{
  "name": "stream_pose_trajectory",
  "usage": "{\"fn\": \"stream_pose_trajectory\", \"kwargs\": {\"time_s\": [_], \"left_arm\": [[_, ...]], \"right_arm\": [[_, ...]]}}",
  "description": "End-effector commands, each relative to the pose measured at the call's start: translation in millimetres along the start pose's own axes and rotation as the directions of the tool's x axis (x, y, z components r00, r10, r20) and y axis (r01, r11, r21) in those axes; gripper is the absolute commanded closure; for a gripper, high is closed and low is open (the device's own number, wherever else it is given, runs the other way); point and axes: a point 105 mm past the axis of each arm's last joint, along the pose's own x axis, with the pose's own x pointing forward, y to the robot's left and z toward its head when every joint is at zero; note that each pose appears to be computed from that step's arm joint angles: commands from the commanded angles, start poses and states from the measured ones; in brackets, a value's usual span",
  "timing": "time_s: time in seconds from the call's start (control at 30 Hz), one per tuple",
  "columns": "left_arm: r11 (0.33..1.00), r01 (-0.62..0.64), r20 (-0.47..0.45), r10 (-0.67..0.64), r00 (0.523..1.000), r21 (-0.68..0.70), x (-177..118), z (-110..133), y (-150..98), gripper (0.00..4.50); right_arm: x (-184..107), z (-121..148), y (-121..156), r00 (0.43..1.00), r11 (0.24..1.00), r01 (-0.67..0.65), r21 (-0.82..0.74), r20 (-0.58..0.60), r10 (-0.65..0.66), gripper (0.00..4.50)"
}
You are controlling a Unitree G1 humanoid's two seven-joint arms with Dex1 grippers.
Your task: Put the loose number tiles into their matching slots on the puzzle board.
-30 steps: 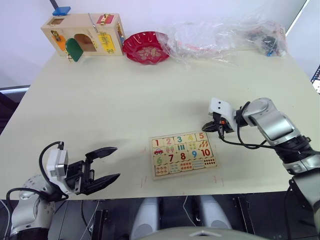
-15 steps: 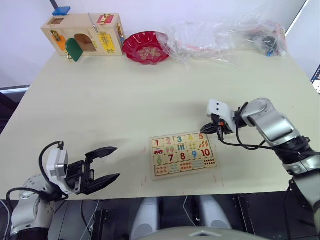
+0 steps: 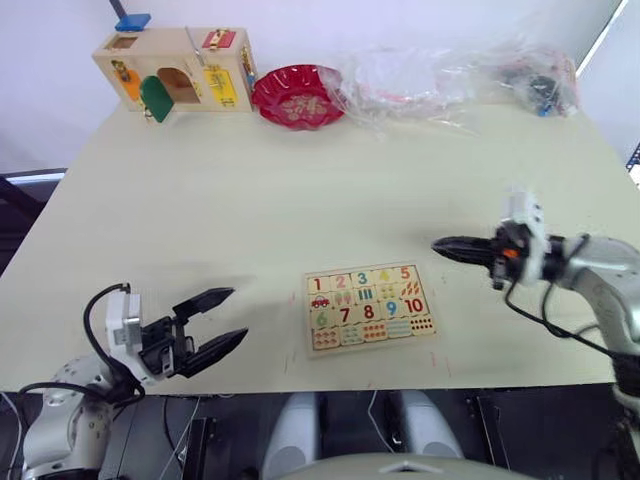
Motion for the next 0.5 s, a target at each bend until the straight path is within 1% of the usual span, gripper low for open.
{"fn": "stream_pose_trajectory", "kwargs": {"time_s": [0.03, 0.07, 0.1, 0.17, 0.2, 0.3, 0.37, 0.5], "left_arm": [[0.998, -0.068, -0.035, 0.068, 0.997, -0.002, -2, -1, 1, 0.00], [0.996, -0.084, -0.048, 0.083, 0.995, -0.009, -3, -3, 1, 0.00], [0.995, -0.094, -0.056, 0.094, 0.994, -0.011, -3, -4, 1, 0.00], [0.991, -0.133, -0.103, 0.132, 0.986, 0.002, -9, -9, 2, 0.00], [0.988, -0.154, -0.132, 0.154, 0.979, 0.003, -14, -12, 2, 0.00], [0.977, -0.214, -0.187, 0.214, 0.959, 0.019, -24, -18, 4, 0.00], [0.972, -0.234, -0.213, 0.236, 0.948, 0.032, -28, -22, 6, 0.00], [0.964, -0.264, -0.232, 0.263, 0.937, 0.029, -33, -24, 9, 0.00]], "right_arm": [[-28, 1, 16, 0.998, 0.999, 0.051, -0.011, 0.034, -0.050, 2.63], [-33, 0, 19, 0.997, 0.998, 0.068, -0.005, 0.042, -0.068, 2.05], [-37, -1, 20, 0.996, 0.997, 0.081, -0.002, 0.047, -0.081, 1.60], [-52, -9, 28, 0.992, 0.993, 0.121, 0.005, 0.024, -0.121, 0.47], [-62, -14, 31, 0.988, 0.988, 0.157, 0.016, 0.014, -0.157, 0.03], [-83, -25, 38, 0.969, 0.968, 0.246, 0.040, -0.005, -0.246, 0.03], [-90, -31, 43, 0.961, 0.959, 0.278, 0.054, -0.020, -0.277, 0.03], [-100, -39, 47, 0.945, 0.942, 0.327, 0.068, -0.028, -0.326, 0.03]]}}
